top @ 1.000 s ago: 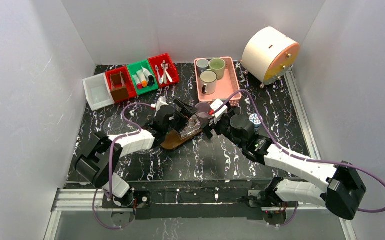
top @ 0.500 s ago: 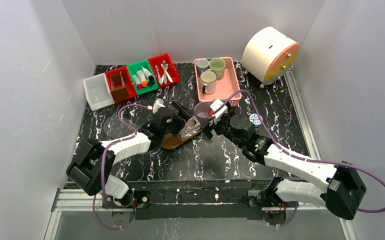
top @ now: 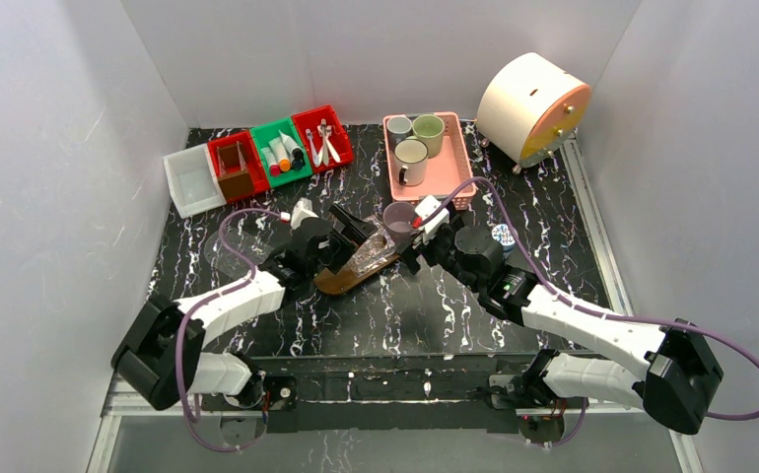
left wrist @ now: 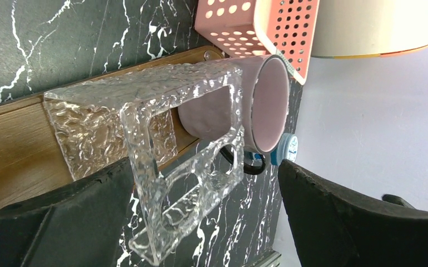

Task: Prepare toiletry sets of a toothbrush and toothpaste on the tray
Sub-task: Adjust the toothpaste holder on the tray, then pick up the cup from the storage box.

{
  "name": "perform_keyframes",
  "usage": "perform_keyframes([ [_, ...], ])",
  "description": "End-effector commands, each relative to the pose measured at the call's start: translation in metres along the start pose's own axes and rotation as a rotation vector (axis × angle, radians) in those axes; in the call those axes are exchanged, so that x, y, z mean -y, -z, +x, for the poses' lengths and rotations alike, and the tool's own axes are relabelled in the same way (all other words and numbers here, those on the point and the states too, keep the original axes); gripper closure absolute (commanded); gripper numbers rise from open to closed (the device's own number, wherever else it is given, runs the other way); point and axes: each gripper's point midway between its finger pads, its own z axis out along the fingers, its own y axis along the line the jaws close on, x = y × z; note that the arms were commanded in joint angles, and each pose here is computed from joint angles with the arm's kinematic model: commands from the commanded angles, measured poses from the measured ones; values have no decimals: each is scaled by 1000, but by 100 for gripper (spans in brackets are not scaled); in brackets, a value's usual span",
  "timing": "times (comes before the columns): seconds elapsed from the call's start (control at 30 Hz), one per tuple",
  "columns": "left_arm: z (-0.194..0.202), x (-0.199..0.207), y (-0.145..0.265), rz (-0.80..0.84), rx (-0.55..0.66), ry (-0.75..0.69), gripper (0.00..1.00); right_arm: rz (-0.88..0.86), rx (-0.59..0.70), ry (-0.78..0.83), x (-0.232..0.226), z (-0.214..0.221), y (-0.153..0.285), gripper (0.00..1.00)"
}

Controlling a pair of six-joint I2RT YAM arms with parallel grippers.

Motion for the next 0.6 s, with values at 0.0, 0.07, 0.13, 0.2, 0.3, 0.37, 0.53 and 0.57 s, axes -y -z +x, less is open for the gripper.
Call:
perform_keyframes([
  [0.0, -10, -16, 16, -51, 58, -51, 2, 23, 63, -12, 7, -20, 4, 1],
  [0.07, -11, -20, 20, -59, 62, -68, 2, 20, 61, -11, 7, -20, 3, 1],
  [0.13, -14, -21, 25, -65, 71, -86, 2, 17, 61, -12, 6, -19, 3, 1],
  [0.2, -18, -23, 29, -75, 84, -103, 2, 22, 62, -13, 7, -20, 3, 1],
  [0.3, -24, -28, 37, -96, 109, -132, 2, 46, 54, -20, 11, -20, 3, 1],
  [0.37, -30, -33, 42, -119, 132, -155, 2, 66, 25, -39, 15, -18, 1, 1],
  [0.53, -57, -31, 57, -135, 206, -213, 2, 179, -11, -126, 36, -21, -7, 1],
  [0.57, -63, -28, 61, -137, 220, -231, 2, 223, -17, -157, 44, -21, -8, 1],
])
